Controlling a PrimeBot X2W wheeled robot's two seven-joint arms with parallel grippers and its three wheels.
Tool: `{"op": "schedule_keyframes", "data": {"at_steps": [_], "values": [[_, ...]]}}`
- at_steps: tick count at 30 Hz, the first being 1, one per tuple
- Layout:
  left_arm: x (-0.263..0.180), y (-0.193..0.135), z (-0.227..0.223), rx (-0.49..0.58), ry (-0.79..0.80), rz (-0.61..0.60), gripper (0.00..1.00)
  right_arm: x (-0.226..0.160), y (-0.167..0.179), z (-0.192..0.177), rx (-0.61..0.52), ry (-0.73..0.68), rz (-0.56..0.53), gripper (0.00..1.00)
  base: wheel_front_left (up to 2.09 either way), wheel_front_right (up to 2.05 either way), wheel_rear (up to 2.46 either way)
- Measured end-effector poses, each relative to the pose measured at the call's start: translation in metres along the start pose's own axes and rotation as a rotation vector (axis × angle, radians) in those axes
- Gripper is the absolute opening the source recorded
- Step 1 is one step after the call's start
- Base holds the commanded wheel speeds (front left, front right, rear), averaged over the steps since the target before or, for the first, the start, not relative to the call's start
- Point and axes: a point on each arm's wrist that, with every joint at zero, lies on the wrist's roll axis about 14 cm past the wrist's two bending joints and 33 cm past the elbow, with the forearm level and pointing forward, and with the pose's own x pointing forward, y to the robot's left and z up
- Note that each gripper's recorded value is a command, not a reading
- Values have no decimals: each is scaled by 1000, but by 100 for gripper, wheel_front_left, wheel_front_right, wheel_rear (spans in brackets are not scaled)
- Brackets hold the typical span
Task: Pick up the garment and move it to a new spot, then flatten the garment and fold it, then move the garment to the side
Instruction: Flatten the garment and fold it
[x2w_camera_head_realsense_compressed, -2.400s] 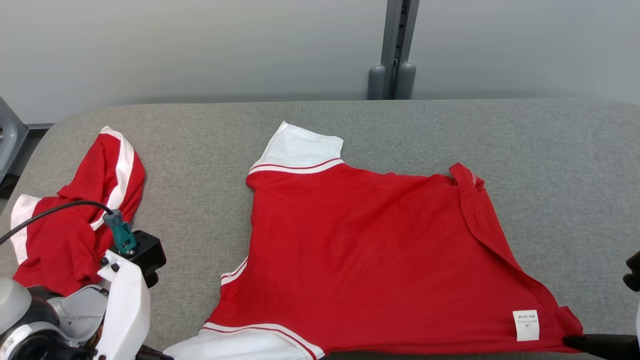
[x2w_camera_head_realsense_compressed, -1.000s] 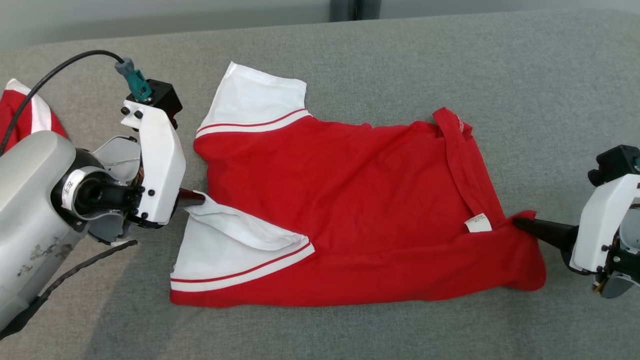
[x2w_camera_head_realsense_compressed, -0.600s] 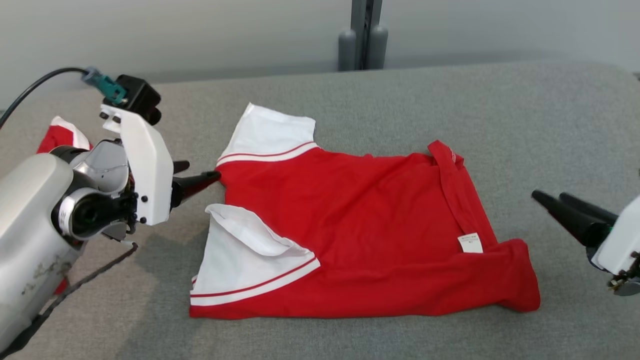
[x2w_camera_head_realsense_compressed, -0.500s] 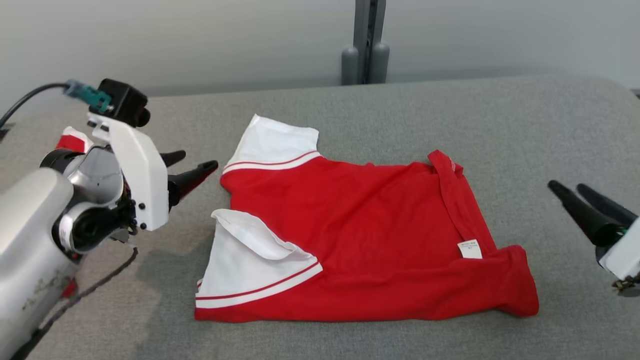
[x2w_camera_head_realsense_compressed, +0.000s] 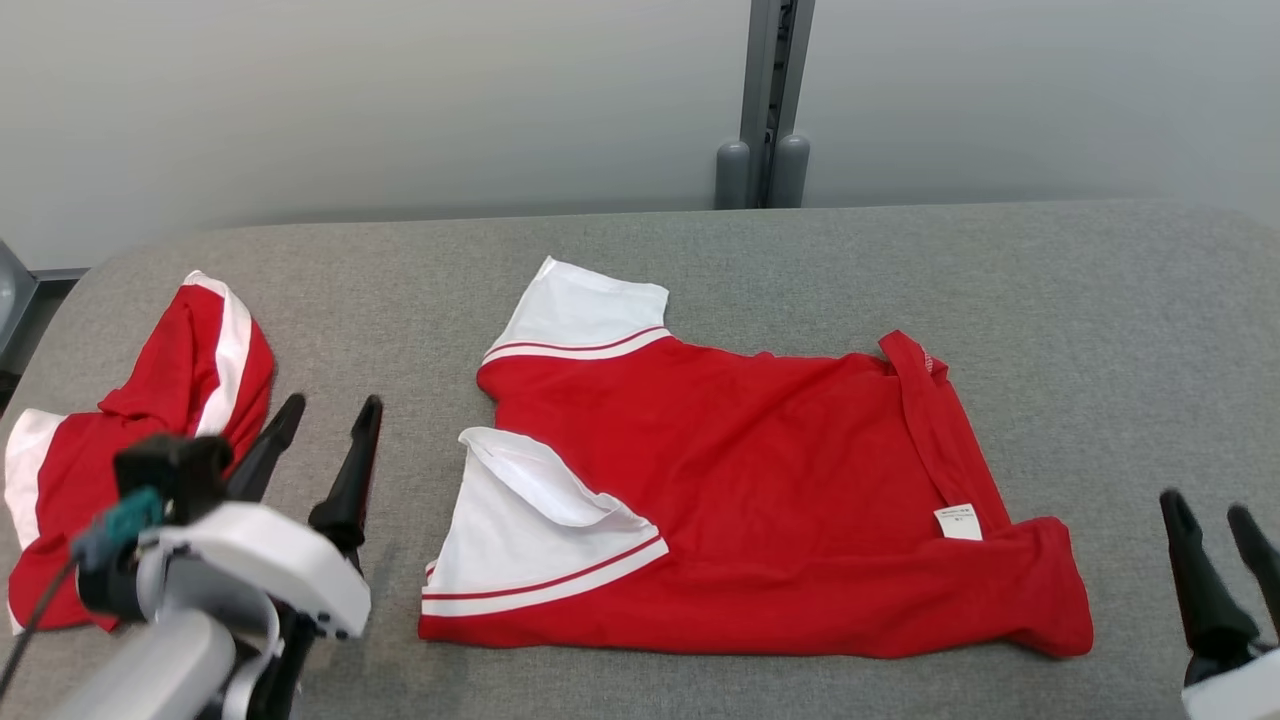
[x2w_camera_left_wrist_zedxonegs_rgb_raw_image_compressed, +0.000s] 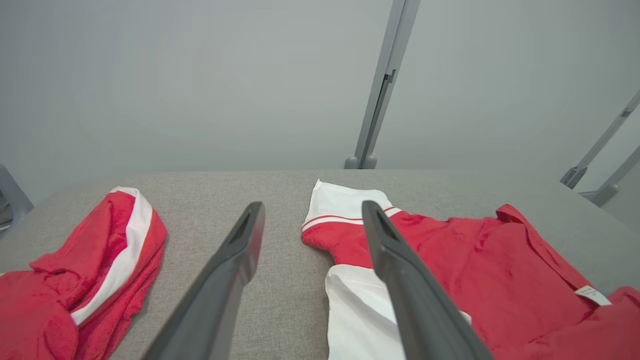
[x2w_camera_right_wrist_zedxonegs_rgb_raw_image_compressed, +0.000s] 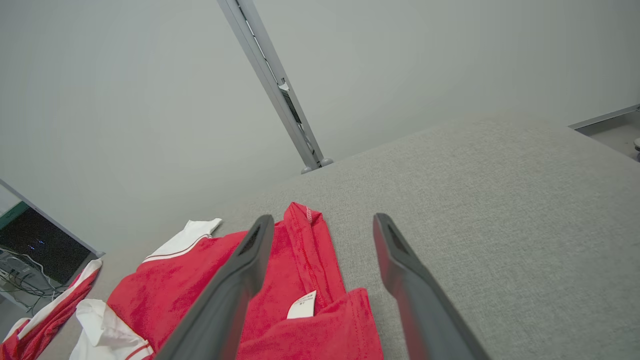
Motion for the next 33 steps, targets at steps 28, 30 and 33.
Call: {"op": "schedule_keyframes", "data": {"at_steps": [28, 30, 33], "values": [[-47, 4, -157, -38, 601, 16, 100, 13, -20, -138, 89, 542, -62, 100, 0, 0, 0], [-44, 1, -161, -43, 615, 5, 100, 16, -17, -142, 94, 560, -56, 100, 0, 0, 0], [-39, -3, -162, -45, 622, -10, 100, 18, -13, -146, 98, 579, -43, 100, 0, 0, 0]]}}
